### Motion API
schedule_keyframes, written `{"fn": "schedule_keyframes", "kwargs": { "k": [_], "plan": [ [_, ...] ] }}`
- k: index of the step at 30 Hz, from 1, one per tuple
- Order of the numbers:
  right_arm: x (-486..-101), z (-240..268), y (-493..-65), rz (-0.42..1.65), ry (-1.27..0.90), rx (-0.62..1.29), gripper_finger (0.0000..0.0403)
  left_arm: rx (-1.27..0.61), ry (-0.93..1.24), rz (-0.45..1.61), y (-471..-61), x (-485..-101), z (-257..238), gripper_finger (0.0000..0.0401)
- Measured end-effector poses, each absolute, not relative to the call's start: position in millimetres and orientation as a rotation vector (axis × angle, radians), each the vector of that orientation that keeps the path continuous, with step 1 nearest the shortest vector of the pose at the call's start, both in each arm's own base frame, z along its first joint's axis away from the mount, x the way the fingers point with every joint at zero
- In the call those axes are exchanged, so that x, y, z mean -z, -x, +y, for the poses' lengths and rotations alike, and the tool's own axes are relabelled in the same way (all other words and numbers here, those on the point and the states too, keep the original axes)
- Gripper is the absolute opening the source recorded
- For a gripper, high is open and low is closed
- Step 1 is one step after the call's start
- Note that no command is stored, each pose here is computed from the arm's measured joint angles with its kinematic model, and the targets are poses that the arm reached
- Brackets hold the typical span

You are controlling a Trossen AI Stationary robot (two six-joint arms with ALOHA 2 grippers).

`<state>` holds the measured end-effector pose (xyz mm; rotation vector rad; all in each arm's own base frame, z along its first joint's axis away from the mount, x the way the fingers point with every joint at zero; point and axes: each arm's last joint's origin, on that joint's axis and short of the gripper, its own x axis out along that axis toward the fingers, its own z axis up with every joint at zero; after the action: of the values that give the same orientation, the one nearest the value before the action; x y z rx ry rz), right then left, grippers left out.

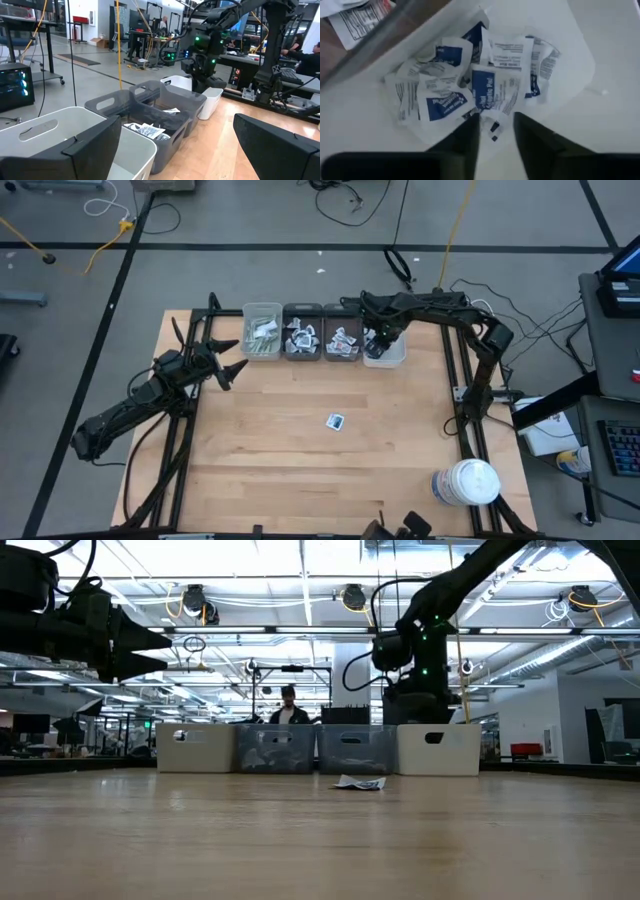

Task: Pick & Place First Aid Supplies
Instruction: Put the alcohol pad into the white bin

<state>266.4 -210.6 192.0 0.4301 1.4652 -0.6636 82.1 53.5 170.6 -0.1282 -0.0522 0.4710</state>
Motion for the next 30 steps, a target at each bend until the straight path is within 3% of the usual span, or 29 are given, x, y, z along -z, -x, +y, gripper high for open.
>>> {"fn": "schedule_keyframes", "kwargs": {
  "k": [6, 10, 25, 30],
  "plan": [
    [-192.5, -210.5, -266.4, 1.463, -0.427, 0.669, 0.0189, -0.471, 0.128, -0.053, -82.0, -170.7, 53.5, 0.0392],
    [-201.8, -209.7, -265.0, 1.426, -0.442, 0.695, 0.0226, -0.471, 0.128, -0.052, -82.1, -170.6, 53.5, 0.0392],
    [-259.3, -182.2, -244.3, 1.271, -0.759, 0.981, 0.0238, -0.471, 0.128, -0.052, -82.1, -170.6, 53.5, 0.0392],
    [-264.9, -168.7, -251.3, 1.269, -0.738, 0.96, 0.0238, -0.471, 0.128, -0.052, -82.1, -170.6, 53.5, 0.0392]
  ]
}}
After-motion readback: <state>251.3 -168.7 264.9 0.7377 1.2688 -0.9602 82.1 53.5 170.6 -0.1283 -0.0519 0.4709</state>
